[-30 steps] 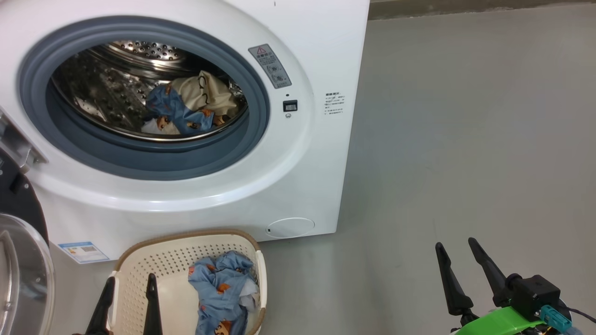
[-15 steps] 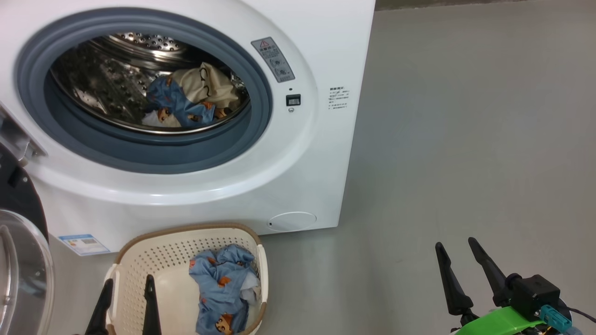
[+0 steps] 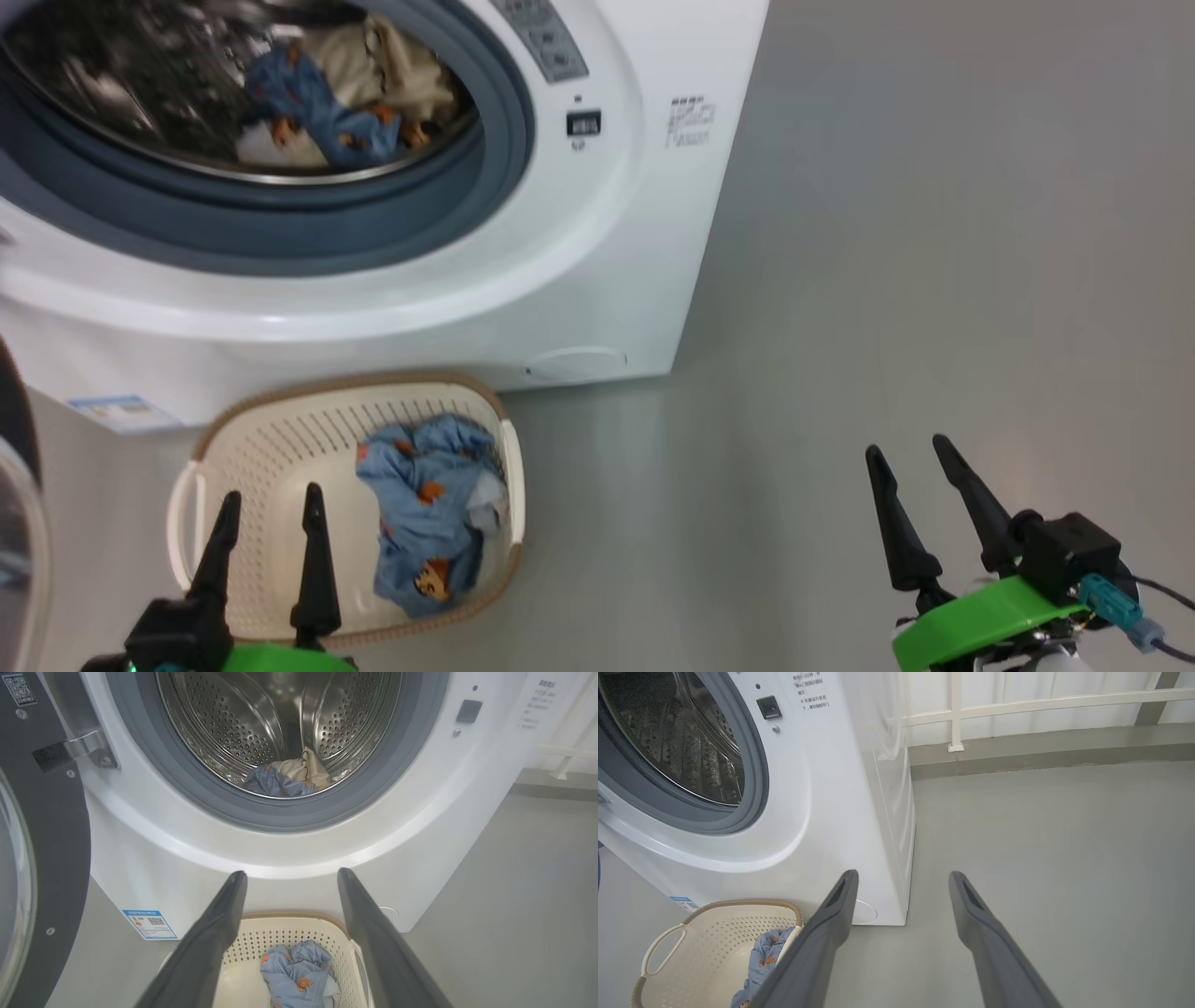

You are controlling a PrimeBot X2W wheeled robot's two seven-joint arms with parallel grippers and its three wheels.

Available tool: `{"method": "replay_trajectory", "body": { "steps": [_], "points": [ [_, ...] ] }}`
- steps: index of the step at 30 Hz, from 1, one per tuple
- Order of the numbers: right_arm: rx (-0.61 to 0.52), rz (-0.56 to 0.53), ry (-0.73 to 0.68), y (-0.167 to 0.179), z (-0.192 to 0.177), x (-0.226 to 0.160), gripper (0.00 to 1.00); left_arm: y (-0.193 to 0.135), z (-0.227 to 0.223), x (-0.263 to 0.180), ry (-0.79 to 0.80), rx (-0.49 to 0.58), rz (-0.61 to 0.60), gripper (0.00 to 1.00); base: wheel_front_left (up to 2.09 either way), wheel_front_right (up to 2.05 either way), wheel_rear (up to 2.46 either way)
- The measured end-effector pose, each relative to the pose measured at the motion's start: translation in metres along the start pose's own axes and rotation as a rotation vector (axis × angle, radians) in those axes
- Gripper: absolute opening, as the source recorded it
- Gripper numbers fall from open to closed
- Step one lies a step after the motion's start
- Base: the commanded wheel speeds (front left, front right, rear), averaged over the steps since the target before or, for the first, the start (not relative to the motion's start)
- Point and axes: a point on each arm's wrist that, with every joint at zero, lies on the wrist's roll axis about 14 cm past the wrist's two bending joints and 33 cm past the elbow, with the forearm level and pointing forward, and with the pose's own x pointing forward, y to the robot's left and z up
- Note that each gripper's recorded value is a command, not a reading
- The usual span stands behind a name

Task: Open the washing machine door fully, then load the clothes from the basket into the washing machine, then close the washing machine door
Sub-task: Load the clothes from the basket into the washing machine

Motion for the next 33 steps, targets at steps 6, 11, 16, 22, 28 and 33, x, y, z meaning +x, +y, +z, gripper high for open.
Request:
{"method": "replay_trajectory", "body": {
  "steps": [6, 11, 16, 22, 28, 33],
  "points": [
    [0.002, 0.002, 0.064, -0.001, -0.024, 0.018, 1.00, 0.000, -0.044, 0.030, 0.117, -0.061, -0.014, 1.00, 0.00, 0.00, 0.00],
    [0.000, 0.003, 0.100, -0.003, -0.042, 0.037, 1.00, 0.001, -0.085, 0.058, 0.215, -0.057, -0.040, 1.00, 0.00, 0.00, 0.00],
    [-0.004, -0.011, 0.139, -0.010, -0.060, 0.050, 1.00, 0.001, -0.120, 0.093, 0.288, -0.061, -0.060, 1.00, 0.00, 0.00, 0.00],
    [-0.001, -0.031, 0.192, -0.019, -0.085, 0.059, 1.00, 0.000, -0.175, 0.121, 0.423, -0.106, -0.066, 1.00, 0.00, 0.00, 0.00],
    [-0.015, -0.062, 0.246, -0.033, -0.109, 0.062, 1.00, 0.000, -0.248, 0.118, 0.661, -0.225, -0.021, 1.00, 0.00, 0.00, 0.00],
    [-0.008, -0.091, 0.284, -0.044, -0.126, 0.062, 1.00, 0.003, -0.291, 0.113, 0.795, -0.293, 0.026, 1.00, 0.00, 0.00, 0.00]
  ]
}}
